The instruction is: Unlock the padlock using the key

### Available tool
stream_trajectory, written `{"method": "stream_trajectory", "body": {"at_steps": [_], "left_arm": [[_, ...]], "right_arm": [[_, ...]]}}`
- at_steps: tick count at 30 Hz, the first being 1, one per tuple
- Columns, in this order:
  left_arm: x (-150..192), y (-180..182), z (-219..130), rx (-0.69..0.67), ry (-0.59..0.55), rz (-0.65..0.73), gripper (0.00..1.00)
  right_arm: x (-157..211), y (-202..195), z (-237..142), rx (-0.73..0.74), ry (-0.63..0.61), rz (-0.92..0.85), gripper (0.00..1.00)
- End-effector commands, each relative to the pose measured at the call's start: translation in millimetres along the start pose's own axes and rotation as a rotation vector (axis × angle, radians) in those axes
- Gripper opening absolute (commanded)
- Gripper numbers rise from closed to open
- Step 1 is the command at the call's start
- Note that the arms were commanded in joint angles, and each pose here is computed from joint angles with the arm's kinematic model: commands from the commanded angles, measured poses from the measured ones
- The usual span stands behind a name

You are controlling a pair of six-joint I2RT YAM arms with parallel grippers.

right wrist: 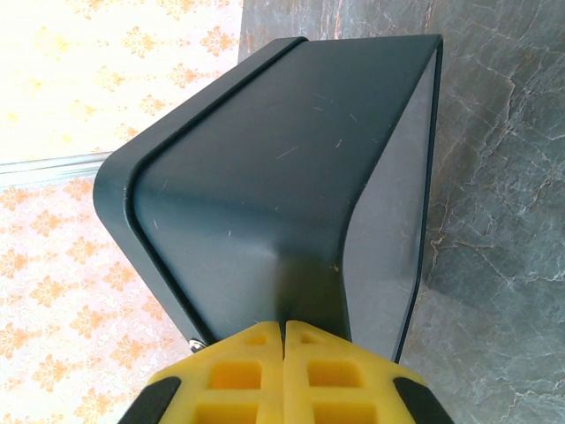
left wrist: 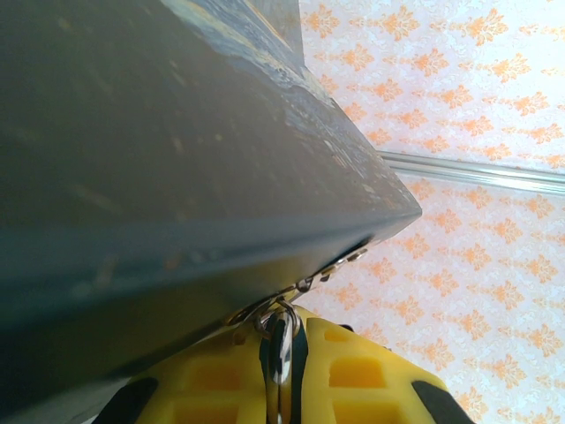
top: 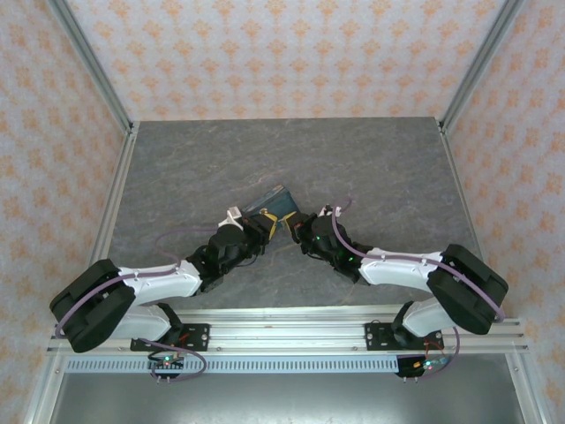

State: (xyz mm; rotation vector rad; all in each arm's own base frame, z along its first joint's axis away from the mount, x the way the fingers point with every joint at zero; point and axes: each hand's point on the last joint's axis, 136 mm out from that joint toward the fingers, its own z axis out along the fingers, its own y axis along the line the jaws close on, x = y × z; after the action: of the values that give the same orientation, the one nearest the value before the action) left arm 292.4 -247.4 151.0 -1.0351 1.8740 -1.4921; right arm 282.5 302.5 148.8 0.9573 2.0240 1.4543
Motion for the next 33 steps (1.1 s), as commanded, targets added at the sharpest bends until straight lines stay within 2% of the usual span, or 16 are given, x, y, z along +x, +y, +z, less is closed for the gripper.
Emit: {"method": "stream_trajectory", "body": {"at_steps": [1, 16, 33], "left_arm": [[13.0, -41.0, 4.2, 0.114, 0.037, -0.006, 0.0], [18.1, -38.3, 11.9, 0.105, 0.036, -0.004, 0.0], [12.8, -29.0, 11.3, 0.078, 0.007, 0.002, 0.0]], "right_arm": [[8.8, 14.6, 5.0, -0.026, 0.028, -0.027, 0.0], [35.7, 28.2, 6.8, -0.067, 0.111, -0.105, 0.0], [27.6, 18.4, -10.5, -0.081, 0.092, -0.11, 0.0]]}}
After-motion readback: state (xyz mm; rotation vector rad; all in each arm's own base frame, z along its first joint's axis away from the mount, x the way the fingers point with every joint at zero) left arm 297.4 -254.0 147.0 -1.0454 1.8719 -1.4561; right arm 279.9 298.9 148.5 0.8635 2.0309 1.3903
